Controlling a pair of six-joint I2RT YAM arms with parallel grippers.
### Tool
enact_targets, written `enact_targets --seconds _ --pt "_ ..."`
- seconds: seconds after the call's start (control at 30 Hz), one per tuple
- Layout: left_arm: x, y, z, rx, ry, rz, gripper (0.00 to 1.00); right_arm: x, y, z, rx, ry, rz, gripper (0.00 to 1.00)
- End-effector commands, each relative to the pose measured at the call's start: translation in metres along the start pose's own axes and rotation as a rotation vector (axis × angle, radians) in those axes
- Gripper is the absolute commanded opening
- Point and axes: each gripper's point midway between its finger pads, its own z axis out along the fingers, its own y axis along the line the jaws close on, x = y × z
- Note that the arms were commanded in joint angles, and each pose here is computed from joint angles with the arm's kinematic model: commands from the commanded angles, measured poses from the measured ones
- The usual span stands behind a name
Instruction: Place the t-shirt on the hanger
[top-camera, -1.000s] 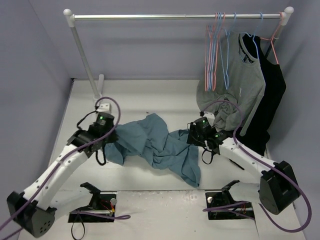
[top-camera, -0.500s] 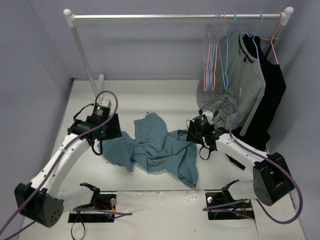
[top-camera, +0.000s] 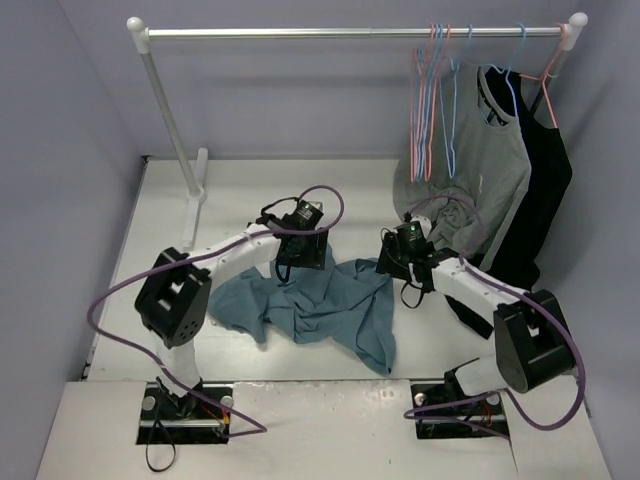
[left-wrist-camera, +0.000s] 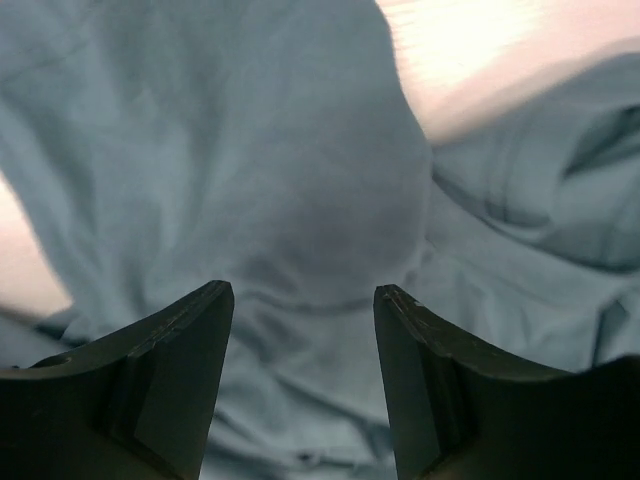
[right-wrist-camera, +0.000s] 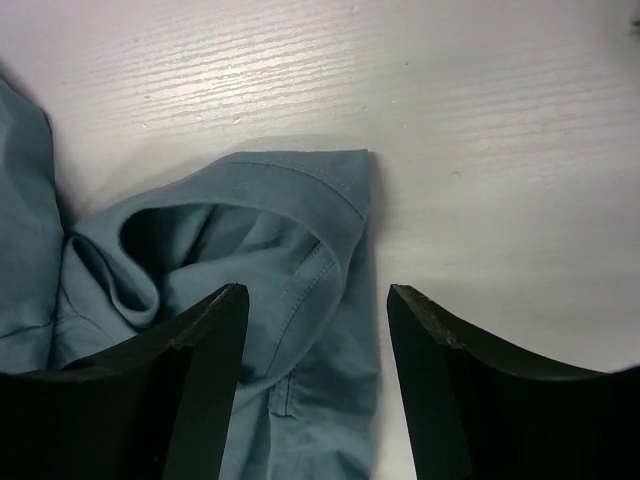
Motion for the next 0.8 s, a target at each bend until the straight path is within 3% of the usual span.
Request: enact_targets --seconds 0.0,0.13,0.2,0.23,0.3,0.33,0.37,0.43,0.63,0.77 --pt "-0.041 -0.029 -0.003 0.067 -0.118 -0.03 0.58 -0.025 0.022 0.005 -0.07 -0.06 -0.003 0.59" --pt "-0.025 -0.023 0.029 0.013 -0.057 -0.039 0.56 -0.016 0.014 0.018 -0.032 -0.042 -0.002 0.56" --pt "-0.018 -0.014 0.035 -0.028 -0.039 -0.046 0.38 -0.016 0.01 0.021 -0.013 -0.046 -0.013 0.5" --pt "-0.017 -0.012 0.035 -0.037 -0.04 -0.049 0.14 -0.016 0.011 0.021 -0.013 -0.044 -0.021 0.46" --pt "-0.02 -0.006 0.022 -0.047 -0.063 -0.044 0.0 -0.018 0.015 0.018 -0.015 -0.064 -0.066 0.32" --pt "-0.025 -0.002 0.015 -0.062 -0.09 -0.041 0.0 -0.021 0.02 0.015 -0.021 -0.078 -0.086 0.25" --pt "-0.03 0.003 0.008 -0.07 -0.111 -0.043 0.0 -0.024 0.025 0.011 -0.025 -0.092 -0.115 0.11" --pt "-0.044 0.01 -0.02 -0.07 -0.17 -0.038 0.0 -0.026 0.041 0.0 -0.036 -0.124 -0.173 0.0" --pt "-0.101 0.069 -0.122 -0.102 -0.365 -0.125 0.0 -0.08 0.107 -0.05 -0.124 -0.294 -0.3 0.0" --pt "-0.134 0.104 -0.19 -0.113 -0.501 -0.159 0.0 -0.146 0.141 -0.096 -0.168 -0.469 -0.358 0.0"
